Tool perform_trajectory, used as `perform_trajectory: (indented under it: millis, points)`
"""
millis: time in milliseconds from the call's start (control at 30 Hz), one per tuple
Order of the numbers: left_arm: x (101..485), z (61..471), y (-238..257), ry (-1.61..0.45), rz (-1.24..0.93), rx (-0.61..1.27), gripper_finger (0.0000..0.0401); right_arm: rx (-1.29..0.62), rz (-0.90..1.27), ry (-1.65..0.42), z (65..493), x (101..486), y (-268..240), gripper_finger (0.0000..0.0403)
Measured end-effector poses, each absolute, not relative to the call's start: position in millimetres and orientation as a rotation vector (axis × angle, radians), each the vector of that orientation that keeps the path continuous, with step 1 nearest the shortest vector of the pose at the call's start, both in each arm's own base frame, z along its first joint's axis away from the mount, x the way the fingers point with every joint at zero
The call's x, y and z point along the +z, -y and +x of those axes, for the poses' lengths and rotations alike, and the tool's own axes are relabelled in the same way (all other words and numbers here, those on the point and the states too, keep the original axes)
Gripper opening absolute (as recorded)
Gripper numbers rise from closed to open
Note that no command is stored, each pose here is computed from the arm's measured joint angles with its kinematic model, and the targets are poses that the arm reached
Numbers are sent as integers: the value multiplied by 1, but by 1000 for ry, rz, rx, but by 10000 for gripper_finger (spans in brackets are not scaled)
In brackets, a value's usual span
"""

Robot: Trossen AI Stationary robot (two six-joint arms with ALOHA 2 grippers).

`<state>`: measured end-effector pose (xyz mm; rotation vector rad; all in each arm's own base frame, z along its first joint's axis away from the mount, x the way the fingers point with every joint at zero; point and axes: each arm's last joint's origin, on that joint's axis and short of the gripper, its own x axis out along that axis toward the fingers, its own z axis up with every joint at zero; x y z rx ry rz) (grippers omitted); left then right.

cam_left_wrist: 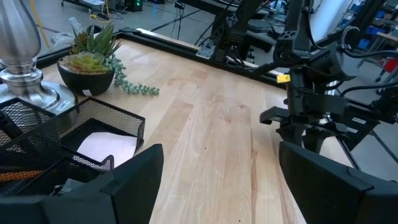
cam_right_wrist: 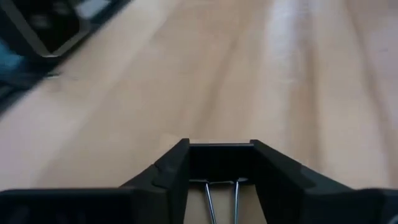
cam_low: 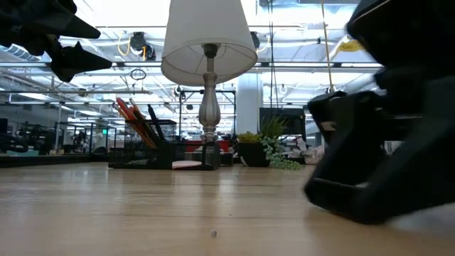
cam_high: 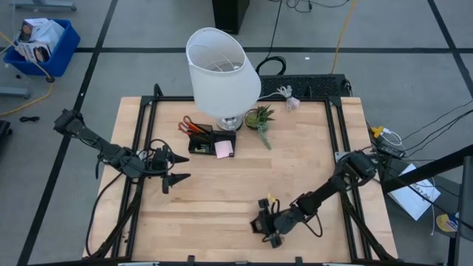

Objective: Pick and place office supplies into organizer
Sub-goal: Put the black binder clip into the black desk organizer

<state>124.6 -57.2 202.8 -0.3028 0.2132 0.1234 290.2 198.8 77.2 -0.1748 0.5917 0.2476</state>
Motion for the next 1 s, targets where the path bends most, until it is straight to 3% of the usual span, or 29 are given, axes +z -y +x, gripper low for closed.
perform_trajectory:
  millis: [133, 533, 833, 1000]
  points:
    - [203, 125, 57, -213, -296, 123, 319, 214, -193, -543, 299, 80, -189, 150]
    - [203, 124, 57, -215, -243, 118, 319, 83, -171, -445, 336, 93, -144, 142]
    - [208, 123, 57, -180, -214, 102, 319, 23, -192, -296, 390, 133, -120, 138]
    - [217, 115, 59, -121, -202, 13, 319, -56, -165, -273, 430, 129, -96, 143]
